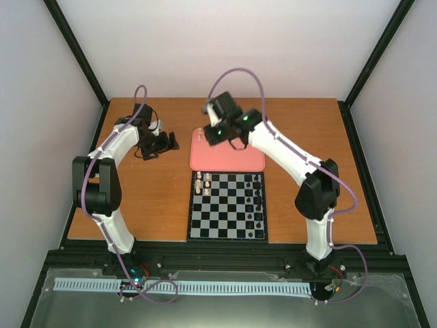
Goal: Set up the chess pieces on the board
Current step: Place the chess piece on the chessboard.
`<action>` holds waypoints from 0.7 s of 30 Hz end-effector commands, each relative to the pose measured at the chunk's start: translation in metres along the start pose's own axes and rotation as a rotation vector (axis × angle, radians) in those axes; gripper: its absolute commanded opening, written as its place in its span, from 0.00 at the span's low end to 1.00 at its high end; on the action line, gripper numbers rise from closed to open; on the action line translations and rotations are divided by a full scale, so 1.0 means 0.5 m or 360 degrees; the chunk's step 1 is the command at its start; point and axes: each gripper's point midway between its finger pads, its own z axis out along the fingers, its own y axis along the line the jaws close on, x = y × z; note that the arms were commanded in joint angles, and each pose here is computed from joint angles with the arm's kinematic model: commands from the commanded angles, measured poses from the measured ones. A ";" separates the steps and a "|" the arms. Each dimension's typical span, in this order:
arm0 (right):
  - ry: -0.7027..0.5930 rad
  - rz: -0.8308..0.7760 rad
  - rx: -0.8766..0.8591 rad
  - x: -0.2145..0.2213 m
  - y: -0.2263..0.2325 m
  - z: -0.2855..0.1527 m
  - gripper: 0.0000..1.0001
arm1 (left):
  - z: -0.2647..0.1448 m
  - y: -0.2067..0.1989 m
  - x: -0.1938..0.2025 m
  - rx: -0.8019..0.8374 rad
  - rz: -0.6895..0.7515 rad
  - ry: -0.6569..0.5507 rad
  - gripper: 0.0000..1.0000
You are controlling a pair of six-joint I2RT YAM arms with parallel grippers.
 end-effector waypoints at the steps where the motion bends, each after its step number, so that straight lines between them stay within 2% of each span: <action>1: 0.0173 -0.0004 -0.0031 0.124 0.082 -0.007 0.14 | -0.010 -0.006 -0.010 0.0084 -0.0078 -0.0006 1.00; 10: 0.0293 -0.0362 -0.0115 0.266 0.239 -0.019 0.15 | -0.023 -0.014 -0.006 0.0119 -0.0089 -0.0026 1.00; 16: 0.0352 -0.0513 -0.0107 0.320 0.279 0.004 0.15 | -0.029 -0.014 -0.007 0.0117 -0.0088 -0.0043 1.00; 21: 0.0395 -0.0519 -0.0115 0.356 0.286 0.035 0.15 | -0.029 -0.014 -0.007 0.0116 -0.0091 -0.0042 1.00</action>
